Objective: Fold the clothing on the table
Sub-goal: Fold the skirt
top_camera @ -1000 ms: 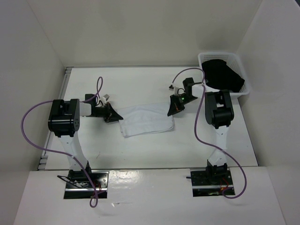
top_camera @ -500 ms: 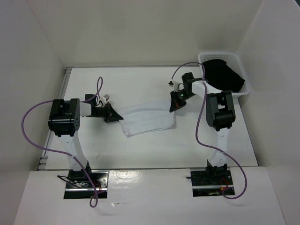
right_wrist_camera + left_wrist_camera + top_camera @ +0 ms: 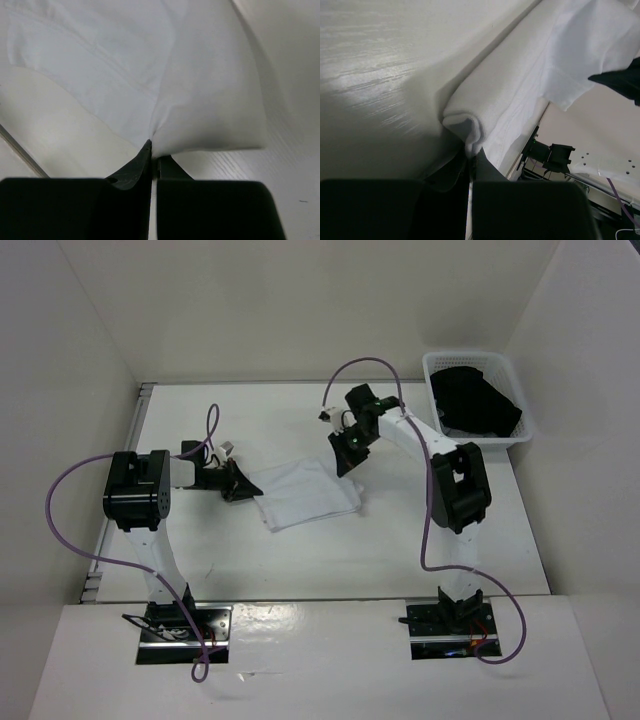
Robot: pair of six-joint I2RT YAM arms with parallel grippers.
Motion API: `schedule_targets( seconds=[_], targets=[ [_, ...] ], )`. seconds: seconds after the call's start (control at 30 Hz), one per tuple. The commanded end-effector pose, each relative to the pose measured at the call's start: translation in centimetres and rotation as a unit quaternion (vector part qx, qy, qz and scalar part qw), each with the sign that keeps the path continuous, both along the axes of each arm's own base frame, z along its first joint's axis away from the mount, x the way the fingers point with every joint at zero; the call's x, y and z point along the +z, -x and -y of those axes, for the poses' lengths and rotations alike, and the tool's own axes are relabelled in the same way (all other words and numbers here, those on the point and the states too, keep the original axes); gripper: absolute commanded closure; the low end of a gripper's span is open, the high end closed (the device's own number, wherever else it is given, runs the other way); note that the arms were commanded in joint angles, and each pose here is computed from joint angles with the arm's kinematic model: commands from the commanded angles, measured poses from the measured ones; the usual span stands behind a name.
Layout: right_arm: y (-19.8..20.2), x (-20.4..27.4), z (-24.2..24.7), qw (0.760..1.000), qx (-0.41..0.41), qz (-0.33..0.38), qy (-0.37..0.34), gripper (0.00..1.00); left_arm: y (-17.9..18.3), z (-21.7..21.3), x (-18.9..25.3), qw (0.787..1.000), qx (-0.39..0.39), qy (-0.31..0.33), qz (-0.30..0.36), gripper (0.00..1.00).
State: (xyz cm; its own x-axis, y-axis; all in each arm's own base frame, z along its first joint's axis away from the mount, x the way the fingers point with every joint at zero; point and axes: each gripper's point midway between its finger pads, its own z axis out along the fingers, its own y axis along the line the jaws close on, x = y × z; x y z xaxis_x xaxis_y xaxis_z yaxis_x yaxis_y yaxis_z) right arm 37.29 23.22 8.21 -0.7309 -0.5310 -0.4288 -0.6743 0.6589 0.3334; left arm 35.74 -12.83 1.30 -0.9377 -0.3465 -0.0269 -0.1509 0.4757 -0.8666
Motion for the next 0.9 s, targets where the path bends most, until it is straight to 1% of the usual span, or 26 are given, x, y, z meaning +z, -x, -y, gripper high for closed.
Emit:
schedule_targets(
  seconds=[0.0, 0.1, 0.27, 0.33, 0.6, 0.67, 0.87],
  targets=[
    [0.6, 3.3, -2.1, 0.999, 0.030, 0.038, 0.002, 1.00, 0.3, -1.3, -3.4, 0.998, 0.012, -0.056, -0.019, 1.00],
    [0.8, 3.7, -2.8, 0.999, 0.039, 0.034, -0.004, 1.00, 0.2, -1.4, -3.1, 0.998, 0.012, -0.056, -0.015, 1.00],
    [0.9, 5.6, -4.6, 0.997, 0.053, 0.031, -0.041, 1.00, 0.3, -1.0, -3.0, 0.998, 0.010, -0.055, -0.018, 1.00],
    [1.1, 5.7, -5.2, 0.997, 0.061, 0.025, -0.047, 1.00, 0.3, -1.0, -3.0, 0.998, 0.010, -0.055, -0.018, 1.00],
    [2.8, 3.9, -9.3, 0.991, 0.108, -0.014, -0.075, 1.00, 0.4, -0.6, -2.9, 0.999, 0.003, -0.051, -0.018, 1.00],
    [3.3, 3.7, -10.6, 0.989, 0.123, -0.015, -0.081, 1.00, 0.4, -0.6, -2.9, 0.999, 0.003, -0.051, -0.018, 1.00],
    [3.2, 3.8, -13.2, 0.985, 0.137, -0.017, -0.099, 1.00, 0.2, -0.5, -2.6, 0.999, 0.002, -0.047, -0.013, 1.00]
  ],
)
